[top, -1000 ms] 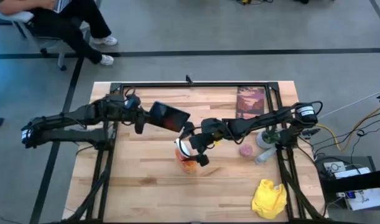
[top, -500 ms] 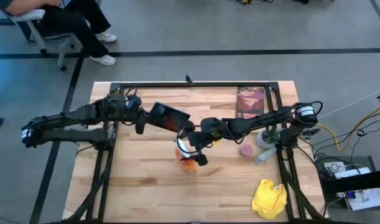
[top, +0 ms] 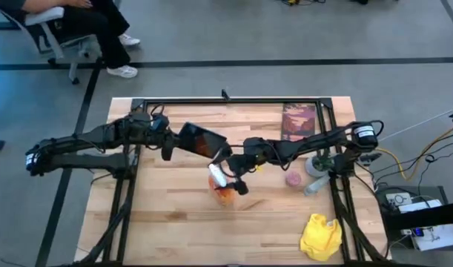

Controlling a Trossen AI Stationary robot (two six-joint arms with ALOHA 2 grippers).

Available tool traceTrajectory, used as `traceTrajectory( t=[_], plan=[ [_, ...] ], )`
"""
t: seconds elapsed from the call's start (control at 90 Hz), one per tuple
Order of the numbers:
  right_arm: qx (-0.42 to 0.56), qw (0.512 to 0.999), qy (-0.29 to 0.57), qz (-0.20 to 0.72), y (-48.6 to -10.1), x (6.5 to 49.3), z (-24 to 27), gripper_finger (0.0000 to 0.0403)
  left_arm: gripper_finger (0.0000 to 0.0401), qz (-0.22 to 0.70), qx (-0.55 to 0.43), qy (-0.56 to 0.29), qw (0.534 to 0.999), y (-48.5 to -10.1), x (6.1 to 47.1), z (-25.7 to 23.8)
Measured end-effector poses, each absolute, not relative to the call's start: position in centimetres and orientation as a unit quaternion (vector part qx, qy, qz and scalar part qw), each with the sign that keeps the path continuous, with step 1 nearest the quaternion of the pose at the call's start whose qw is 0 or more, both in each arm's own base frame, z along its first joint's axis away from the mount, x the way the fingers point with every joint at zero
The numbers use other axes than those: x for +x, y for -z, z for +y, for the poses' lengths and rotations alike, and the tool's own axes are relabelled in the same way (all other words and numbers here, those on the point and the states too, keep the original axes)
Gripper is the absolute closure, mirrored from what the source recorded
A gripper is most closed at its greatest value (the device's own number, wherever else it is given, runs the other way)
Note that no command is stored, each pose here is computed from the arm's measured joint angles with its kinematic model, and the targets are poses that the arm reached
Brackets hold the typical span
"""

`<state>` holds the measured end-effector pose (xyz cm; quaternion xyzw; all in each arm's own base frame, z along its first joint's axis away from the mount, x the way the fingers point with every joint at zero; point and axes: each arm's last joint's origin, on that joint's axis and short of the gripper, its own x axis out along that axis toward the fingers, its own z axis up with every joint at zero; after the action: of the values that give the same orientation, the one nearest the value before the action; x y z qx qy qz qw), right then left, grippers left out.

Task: Apply microfiber cloth
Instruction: Spray the front and back of the tablet with the spray cleaning bottle

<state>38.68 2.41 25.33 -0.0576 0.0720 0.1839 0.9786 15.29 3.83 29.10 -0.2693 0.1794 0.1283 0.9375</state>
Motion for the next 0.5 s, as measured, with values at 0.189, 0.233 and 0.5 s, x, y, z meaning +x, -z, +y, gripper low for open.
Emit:
traceTrajectory(
  t=[0.189, 0.233, 0.5],
  plan=[
    [-0.05, 0.979, -0.184, 0.068, -24.3, 38.2, 2.4, 0.0027, 0.039, 0.18, -0.269, -0.128, 0.937, -29.1, 15.3, 3.8],
    [-0.048, 0.979, -0.183, 0.069, -24.3, 38.2, 2.4, 0.0027, 0.039, 0.18, -0.269, -0.128, 0.937, -29.1, 15.3, 3.8],
    [-0.051, 0.977, -0.199, 0.064, -24.8, 38.4, 2.3, 0.0027, 0.039, 0.18, -0.269, -0.128, 0.937, -29.1, 15.3, 3.8]
  ],
)
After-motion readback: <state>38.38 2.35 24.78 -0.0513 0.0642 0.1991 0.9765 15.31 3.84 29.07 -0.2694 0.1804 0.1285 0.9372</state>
